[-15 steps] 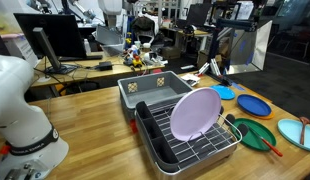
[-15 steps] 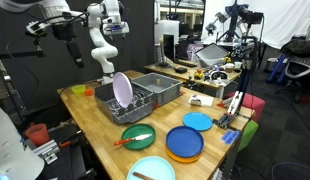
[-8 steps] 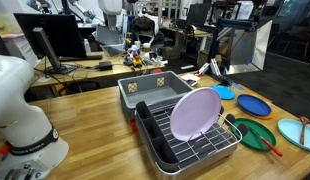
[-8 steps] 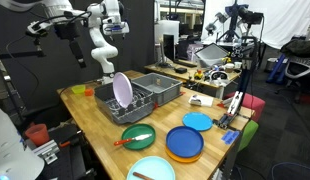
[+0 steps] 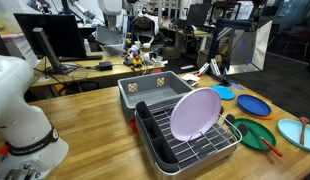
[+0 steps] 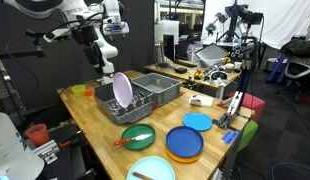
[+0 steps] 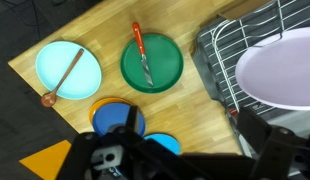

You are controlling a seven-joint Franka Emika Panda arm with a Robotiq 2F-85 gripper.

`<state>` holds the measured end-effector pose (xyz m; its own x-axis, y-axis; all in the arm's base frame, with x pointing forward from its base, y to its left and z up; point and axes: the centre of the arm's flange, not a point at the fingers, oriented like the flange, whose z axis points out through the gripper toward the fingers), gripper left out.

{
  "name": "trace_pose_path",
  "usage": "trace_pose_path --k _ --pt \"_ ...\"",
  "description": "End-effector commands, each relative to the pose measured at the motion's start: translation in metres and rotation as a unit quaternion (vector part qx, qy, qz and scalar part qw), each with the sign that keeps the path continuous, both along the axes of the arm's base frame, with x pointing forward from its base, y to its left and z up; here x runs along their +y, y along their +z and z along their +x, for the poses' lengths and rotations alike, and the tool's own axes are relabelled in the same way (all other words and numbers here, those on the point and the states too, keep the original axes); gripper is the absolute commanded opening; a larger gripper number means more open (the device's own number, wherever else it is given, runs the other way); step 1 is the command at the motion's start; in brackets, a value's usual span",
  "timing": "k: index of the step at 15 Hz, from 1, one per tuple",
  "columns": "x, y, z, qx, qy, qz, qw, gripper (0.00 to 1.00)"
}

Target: Put the blue plate on the dish rack

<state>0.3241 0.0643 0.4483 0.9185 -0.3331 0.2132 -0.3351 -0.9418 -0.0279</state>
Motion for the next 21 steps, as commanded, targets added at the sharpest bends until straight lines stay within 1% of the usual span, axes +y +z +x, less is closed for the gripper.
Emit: trace_pose_path --k 1,8,12,15,17,20,21 --pt "0.001 0.000 0.000 0.001 0.002 0.000 1.0000 1.00" --pt "0.003 0.002 -0.002 -0.003 0.005 0.000 1.0000 1.00" --pt "-0.021 -0.016 0.027 -0.014 -0.042 -0.032 0.9985 1.00" --pt "-0.045 -0.035 0.051 0.003 -0.049 -0.050 0.9975 1.00" --pt "-0.058 -0.051 0.064 0.011 -0.054 -0.050 0.9972 1.00" --pt "-0.067 -0.067 0.085 0.015 -0.051 -0.037 0.9979 1.00" --pt "-0.071 -0.069 0.092 0.012 -0.061 -0.028 0.9977 0.75"
